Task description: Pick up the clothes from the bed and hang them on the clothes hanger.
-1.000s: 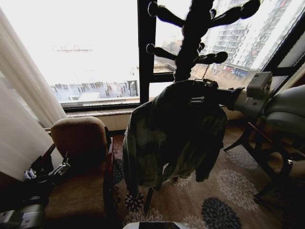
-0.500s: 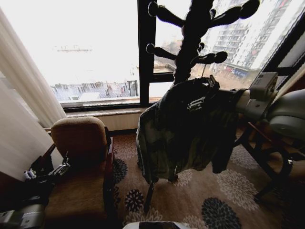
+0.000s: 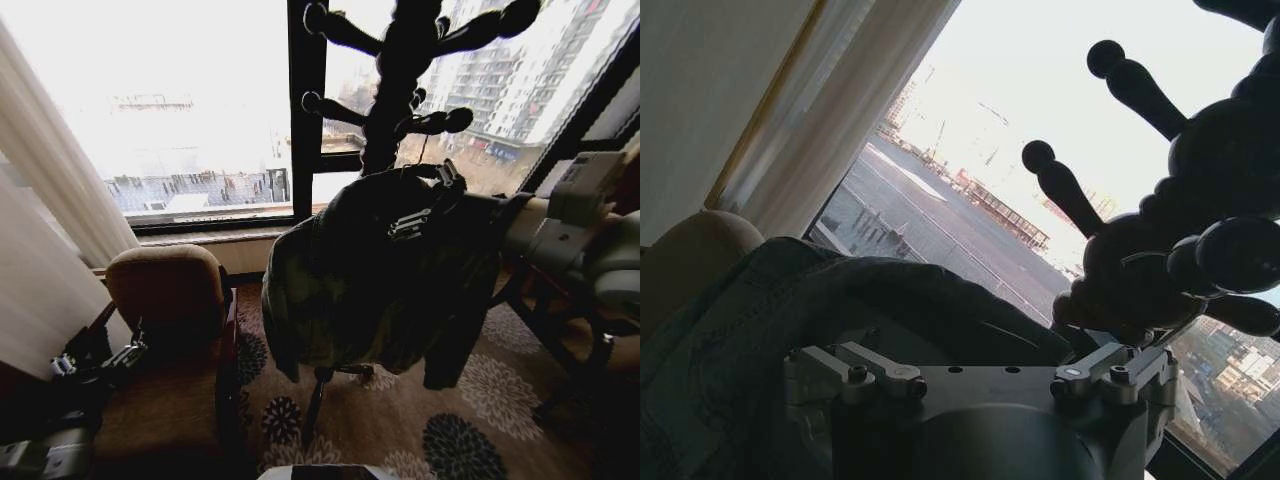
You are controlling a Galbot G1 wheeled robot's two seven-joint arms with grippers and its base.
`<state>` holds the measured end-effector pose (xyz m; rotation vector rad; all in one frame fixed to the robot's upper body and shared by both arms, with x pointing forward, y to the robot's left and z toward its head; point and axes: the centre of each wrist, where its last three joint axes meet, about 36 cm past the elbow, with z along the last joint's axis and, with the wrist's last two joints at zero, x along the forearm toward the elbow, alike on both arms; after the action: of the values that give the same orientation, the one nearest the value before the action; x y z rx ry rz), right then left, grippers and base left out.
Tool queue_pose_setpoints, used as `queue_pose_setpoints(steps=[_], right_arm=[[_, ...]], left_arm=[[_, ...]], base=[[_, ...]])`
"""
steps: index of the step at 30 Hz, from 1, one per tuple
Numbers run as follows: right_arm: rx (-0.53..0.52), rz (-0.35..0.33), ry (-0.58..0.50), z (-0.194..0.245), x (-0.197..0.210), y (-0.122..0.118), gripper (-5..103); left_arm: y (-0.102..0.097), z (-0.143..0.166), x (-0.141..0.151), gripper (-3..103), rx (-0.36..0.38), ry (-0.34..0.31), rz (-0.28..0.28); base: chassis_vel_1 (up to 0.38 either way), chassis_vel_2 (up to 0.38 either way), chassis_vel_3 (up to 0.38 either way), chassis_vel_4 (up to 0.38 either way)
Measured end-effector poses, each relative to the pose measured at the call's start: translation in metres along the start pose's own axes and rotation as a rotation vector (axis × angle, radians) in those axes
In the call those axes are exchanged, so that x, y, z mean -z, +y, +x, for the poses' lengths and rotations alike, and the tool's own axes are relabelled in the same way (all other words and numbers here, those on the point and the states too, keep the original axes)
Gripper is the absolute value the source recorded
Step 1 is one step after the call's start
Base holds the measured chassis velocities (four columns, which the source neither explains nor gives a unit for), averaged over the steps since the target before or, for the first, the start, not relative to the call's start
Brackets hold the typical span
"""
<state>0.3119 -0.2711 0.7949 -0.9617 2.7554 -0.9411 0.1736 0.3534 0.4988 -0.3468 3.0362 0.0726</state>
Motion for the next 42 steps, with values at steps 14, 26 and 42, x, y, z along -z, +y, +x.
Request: queue_pose_setpoints(steps=[14, 26, 42], right_arm=[[-0.113, -0.135, -0.039, 0.011, -0.009, 0.009, 100], [-0.287, -0.437, -0.111, 0.02, -0.051, 0.011, 100], [-0.542, -0.622, -0.022, 0.051, -0.161, 0.071, 100]], left_arm=[[0.0, 0.0, 0.0, 100, 0.0, 0.0, 0.0], [0.0, 0.0, 0.0, 100, 0.0, 0.0, 0.0], [0.0, 0.0, 0.0, 100, 0.0, 0.0, 0.0]], base=[[0.0, 0.0, 0.0, 0.0], [0.0, 0.0, 0.0, 0.0], [0.0, 0.0, 0.0, 0.0]])
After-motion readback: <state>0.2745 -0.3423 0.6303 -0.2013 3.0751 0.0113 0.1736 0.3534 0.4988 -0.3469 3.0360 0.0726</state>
